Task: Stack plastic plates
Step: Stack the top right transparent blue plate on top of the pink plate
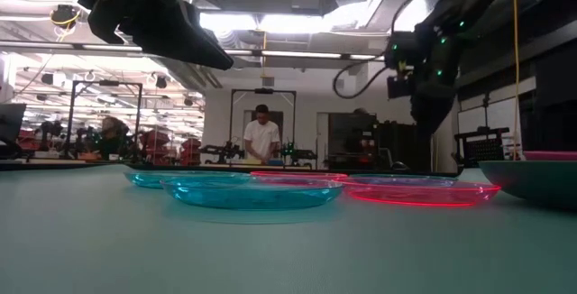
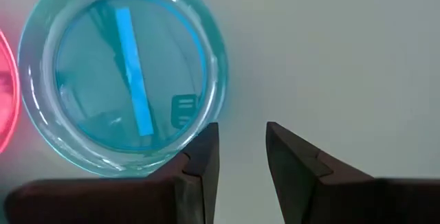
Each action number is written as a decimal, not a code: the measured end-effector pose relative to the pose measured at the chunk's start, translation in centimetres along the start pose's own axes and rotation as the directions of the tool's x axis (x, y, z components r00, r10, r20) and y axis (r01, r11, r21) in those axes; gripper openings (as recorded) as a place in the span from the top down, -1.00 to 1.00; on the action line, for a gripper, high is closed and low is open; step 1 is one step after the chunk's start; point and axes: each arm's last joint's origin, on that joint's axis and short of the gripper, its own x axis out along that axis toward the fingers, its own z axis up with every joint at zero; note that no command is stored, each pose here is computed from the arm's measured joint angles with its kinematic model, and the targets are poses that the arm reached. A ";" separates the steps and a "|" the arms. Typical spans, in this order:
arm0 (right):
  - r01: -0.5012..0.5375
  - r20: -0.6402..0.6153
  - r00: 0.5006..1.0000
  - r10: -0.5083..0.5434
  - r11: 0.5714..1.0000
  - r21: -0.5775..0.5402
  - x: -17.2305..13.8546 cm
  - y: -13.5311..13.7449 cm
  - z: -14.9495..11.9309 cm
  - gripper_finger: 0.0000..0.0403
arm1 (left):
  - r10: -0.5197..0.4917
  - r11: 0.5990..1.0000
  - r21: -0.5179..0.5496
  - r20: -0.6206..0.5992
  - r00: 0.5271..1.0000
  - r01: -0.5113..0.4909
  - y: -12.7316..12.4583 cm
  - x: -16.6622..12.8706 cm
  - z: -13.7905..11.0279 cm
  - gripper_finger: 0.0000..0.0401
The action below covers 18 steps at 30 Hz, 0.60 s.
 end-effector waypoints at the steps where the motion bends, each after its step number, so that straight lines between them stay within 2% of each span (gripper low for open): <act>1: -0.008 -0.010 1.000 0.008 1.000 -0.012 0.5 -0.1 0.1 0.46 | 0.000 1.000 0.000 0.000 1.000 0.000 0.0 0.0 0.0 0.45; 9: -0.024 -0.048 0.999 0.022 0.998 -0.050 3.1 -0.7 0.6 0.46 | 0.000 1.000 -0.001 0.000 1.000 0.000 0.0 0.0 0.0 0.45; 18: -0.080 -0.021 0.997 0.078 0.994 -0.074 3.7 -0.7 0.8 0.46 | 0.000 1.000 -0.003 0.000 1.000 0.000 0.0 0.0 0.0 0.45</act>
